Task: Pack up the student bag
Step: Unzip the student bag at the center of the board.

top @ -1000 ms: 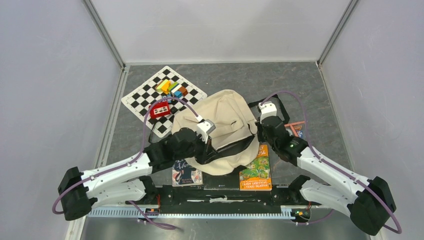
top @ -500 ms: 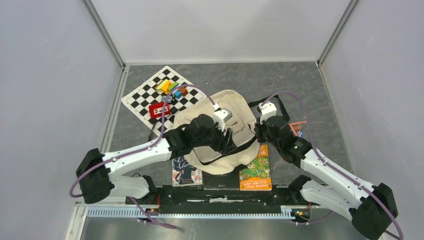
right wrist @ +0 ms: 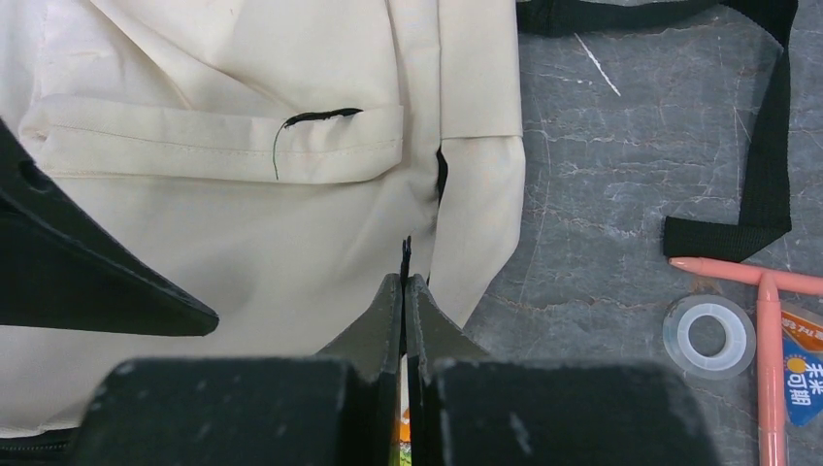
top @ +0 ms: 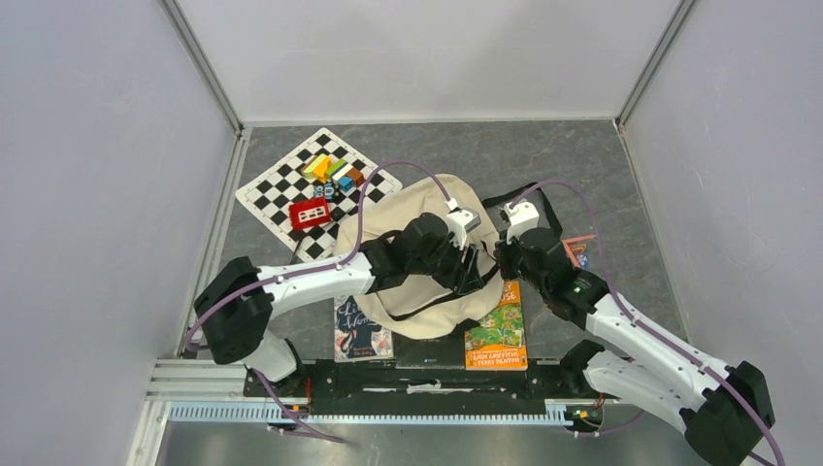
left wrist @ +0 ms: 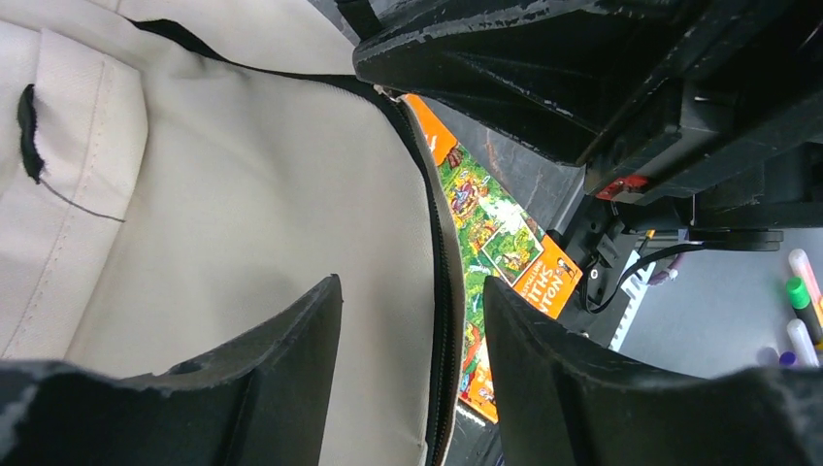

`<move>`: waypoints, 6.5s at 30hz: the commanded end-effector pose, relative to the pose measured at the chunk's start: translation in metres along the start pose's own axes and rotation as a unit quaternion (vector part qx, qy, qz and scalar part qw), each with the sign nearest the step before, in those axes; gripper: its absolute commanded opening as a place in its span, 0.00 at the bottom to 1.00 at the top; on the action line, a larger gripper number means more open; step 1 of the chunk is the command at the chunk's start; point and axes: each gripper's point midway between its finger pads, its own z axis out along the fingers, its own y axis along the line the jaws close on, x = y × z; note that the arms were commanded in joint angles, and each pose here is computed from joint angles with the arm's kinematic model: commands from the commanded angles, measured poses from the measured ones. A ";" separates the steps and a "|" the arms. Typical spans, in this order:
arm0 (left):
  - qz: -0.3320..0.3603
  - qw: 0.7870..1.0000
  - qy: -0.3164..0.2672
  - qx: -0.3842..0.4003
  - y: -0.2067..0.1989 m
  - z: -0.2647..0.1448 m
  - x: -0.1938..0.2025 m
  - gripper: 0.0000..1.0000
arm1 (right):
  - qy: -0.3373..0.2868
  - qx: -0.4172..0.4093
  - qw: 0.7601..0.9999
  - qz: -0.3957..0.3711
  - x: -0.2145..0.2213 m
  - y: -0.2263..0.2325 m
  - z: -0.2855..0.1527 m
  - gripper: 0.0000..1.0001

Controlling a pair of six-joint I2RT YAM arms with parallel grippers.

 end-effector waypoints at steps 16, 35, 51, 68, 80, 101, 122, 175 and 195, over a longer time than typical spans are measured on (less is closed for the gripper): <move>0.018 0.996 0.009 0.083 -0.019 -0.018 0.029 0.02 | 0.010 0.084 0.996 0.002 -0.002 -0.027 0.005 0.00; -0.038 0.996 -0.076 0.009 0.005 -0.089 0.046 0.02 | 0.028 0.116 0.993 -0.011 -0.008 -0.041 0.032 0.00; 0.016 0.991 -0.097 -0.092 0.013 -0.150 0.001 0.02 | -0.007 0.125 0.992 -0.016 -0.040 -0.047 0.051 0.00; 0.025 0.991 -0.105 -0.077 0.002 -0.162 -0.058 0.02 | -0.043 0.128 0.991 -0.020 -0.088 -0.052 0.085 0.00; -0.057 0.992 -0.091 -0.060 0.080 -0.142 -0.104 0.02 | -0.021 0.088 0.996 -0.019 -0.084 -0.044 0.020 0.96; -0.068 0.989 -0.112 -0.071 0.125 -0.144 -0.130 0.02 | 0.098 -0.073 0.991 0.052 0.018 0.047 0.007 0.57; -0.127 0.970 -0.170 -0.114 0.267 -0.145 -0.206 0.02 | 0.003 0.199 0.970 -0.138 -0.146 -0.111 0.106 0.00; -0.236 0.968 -0.045 -0.078 0.220 -0.069 -0.074 0.09 | 0.072 0.076 0.994 0.042 -0.029 -0.018 0.101 0.70; -0.236 0.963 -0.089 -0.091 0.249 -0.086 -0.108 0.02 | 0.028 0.039 0.996 0.076 -0.062 -0.016 0.085 0.36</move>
